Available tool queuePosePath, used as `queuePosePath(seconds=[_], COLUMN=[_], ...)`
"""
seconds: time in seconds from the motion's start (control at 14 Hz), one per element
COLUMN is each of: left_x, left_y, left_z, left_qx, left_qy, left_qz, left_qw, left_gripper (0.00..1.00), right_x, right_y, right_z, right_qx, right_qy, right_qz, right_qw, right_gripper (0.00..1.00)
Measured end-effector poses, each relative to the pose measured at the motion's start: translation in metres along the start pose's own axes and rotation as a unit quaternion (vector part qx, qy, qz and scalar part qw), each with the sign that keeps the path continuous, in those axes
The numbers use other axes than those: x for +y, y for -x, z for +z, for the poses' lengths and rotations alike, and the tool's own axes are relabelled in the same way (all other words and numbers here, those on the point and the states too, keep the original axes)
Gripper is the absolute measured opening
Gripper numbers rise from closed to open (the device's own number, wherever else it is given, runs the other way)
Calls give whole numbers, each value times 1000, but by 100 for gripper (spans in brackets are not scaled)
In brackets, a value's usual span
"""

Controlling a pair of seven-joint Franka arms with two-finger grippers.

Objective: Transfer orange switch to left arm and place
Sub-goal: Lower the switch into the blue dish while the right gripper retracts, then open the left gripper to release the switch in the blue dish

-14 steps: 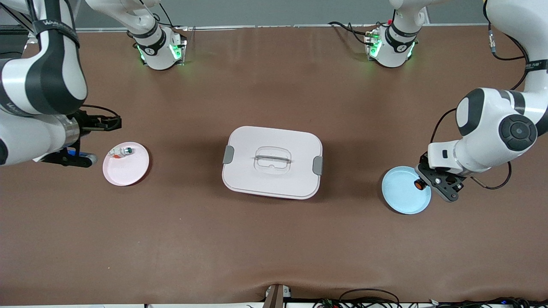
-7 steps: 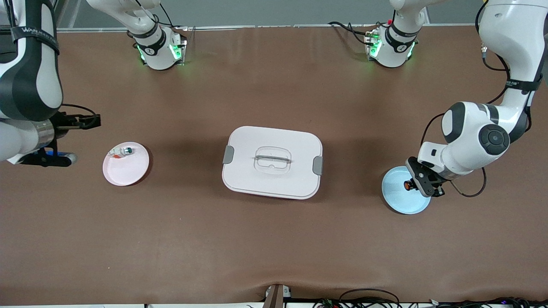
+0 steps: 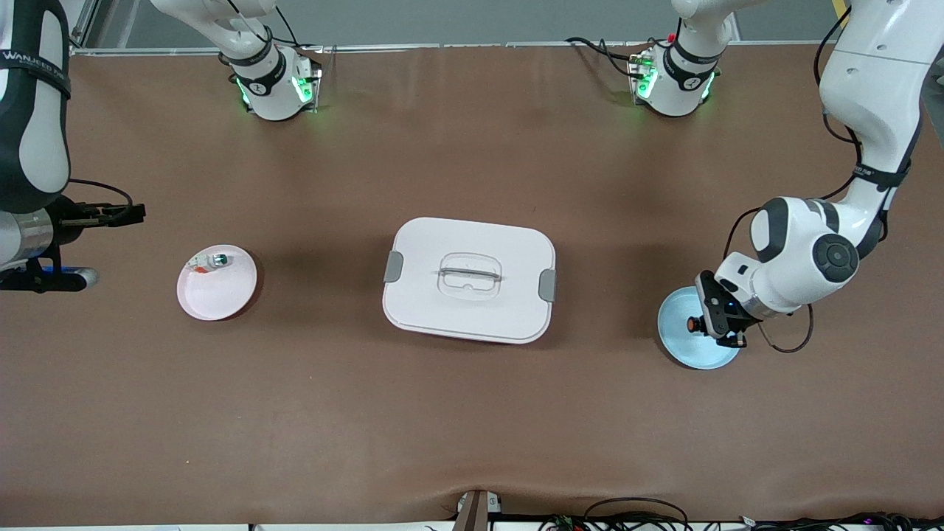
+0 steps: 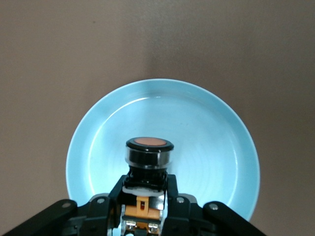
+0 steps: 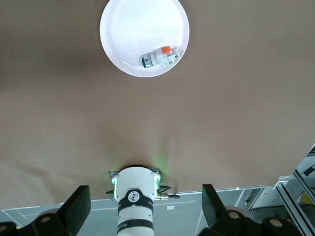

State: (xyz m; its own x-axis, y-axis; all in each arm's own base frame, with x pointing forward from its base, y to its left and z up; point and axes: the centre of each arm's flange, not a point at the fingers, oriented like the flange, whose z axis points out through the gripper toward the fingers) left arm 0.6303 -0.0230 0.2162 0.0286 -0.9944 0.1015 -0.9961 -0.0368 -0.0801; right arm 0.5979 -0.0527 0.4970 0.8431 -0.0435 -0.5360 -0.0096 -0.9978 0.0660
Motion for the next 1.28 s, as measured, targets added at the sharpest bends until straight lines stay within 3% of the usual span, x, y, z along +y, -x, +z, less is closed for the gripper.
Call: queuePosePath(seconds=[0.64, 1.0, 1.21, 1.28], left_x=[5, 8, 10, 11], left_y=[0, 0, 8, 11], left_z=[16, 22, 28, 29], left_qx=[-13, -13, -15, -16], left_qy=[5, 11, 17, 18], left_qz=[29, 29, 27, 24], left_qw=[999, 999, 999, 999], left_gripper=[35, 35, 35, 42], right_x=[-23, -19, -19, -20], right_y=[36, 61, 73, 73], right_z=[-45, -62, -64, -63], right_qx=[35, 56, 48, 46], right_qy=[11, -6, -7, -7], right_qz=[40, 39, 38, 37], right_qw=[999, 998, 998, 998], right_gripper=[100, 100, 100, 100])
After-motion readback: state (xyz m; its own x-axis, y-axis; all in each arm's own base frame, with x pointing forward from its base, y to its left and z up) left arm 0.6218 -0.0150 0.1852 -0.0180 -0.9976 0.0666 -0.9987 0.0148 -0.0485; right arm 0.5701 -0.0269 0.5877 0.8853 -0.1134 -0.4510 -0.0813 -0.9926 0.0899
